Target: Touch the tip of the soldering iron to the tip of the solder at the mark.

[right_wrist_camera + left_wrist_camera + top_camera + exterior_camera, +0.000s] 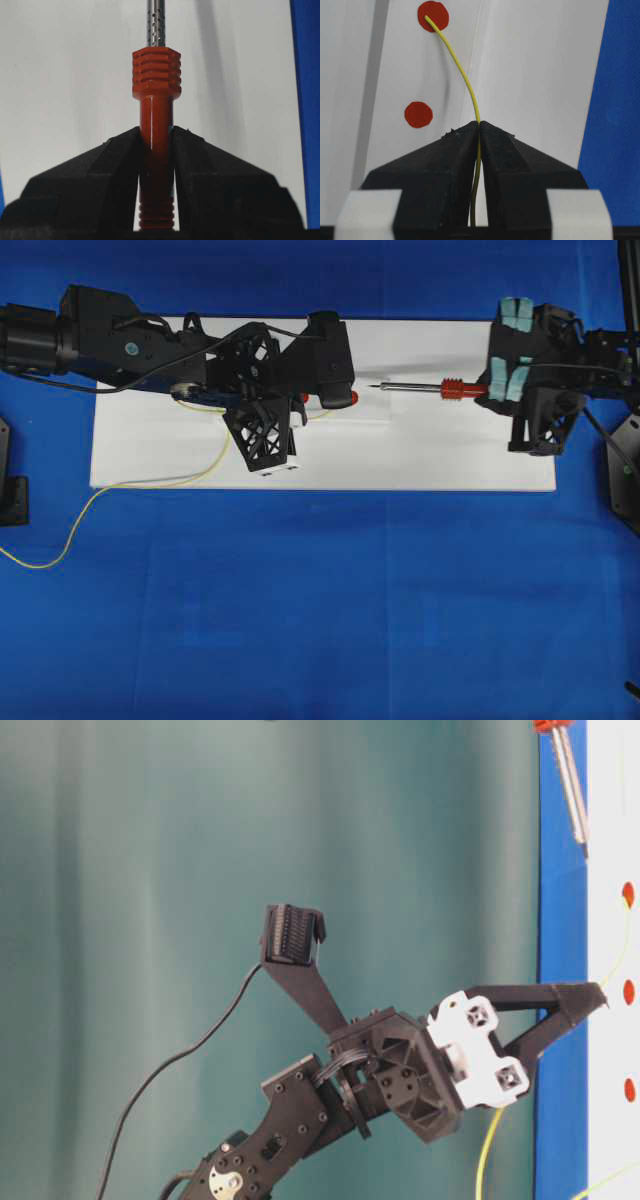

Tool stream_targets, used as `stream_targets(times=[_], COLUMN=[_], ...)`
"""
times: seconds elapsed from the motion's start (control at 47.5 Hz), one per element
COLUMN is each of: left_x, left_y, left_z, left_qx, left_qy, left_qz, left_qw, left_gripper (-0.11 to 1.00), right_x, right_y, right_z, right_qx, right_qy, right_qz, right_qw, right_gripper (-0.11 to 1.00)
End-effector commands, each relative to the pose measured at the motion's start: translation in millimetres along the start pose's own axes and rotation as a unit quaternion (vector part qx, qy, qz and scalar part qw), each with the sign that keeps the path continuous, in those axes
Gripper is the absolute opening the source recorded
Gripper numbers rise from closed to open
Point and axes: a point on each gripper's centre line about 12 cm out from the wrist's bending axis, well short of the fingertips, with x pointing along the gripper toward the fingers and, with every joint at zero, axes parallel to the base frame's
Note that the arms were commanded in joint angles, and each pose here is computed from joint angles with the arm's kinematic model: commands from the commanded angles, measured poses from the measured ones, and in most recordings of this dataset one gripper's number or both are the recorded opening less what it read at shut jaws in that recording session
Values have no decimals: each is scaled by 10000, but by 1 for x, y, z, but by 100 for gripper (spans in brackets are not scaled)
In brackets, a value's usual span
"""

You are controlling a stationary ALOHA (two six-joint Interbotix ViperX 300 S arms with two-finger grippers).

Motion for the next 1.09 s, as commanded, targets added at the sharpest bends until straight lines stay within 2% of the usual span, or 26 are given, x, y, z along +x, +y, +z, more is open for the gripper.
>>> stream_targets(times=[0.0,0.358,0.568,1.073], left_x=[-9,-8,-9,-8], left_y=[0,-4,-4,-4], left_z=[12,11,11,11], left_qx=[21,51,43,51], left_qy=[-207,-198,-206,-183], left_qz=[-3,-30,-30,-29], left_qw=[9998,9998,9998,9998], left_gripper=[1,1,1,1], right_x=[1,17,18,18], right_y=[2,3,10,10], right_z=[15,20,20,19], right_qx=[-15,-51,-152,-145], right_qy=[-178,28,-14,-29], right_qz=[22,48,119,115], right_qw=[9998,10000,9998,9998], right_gripper=[6,6,6,6])
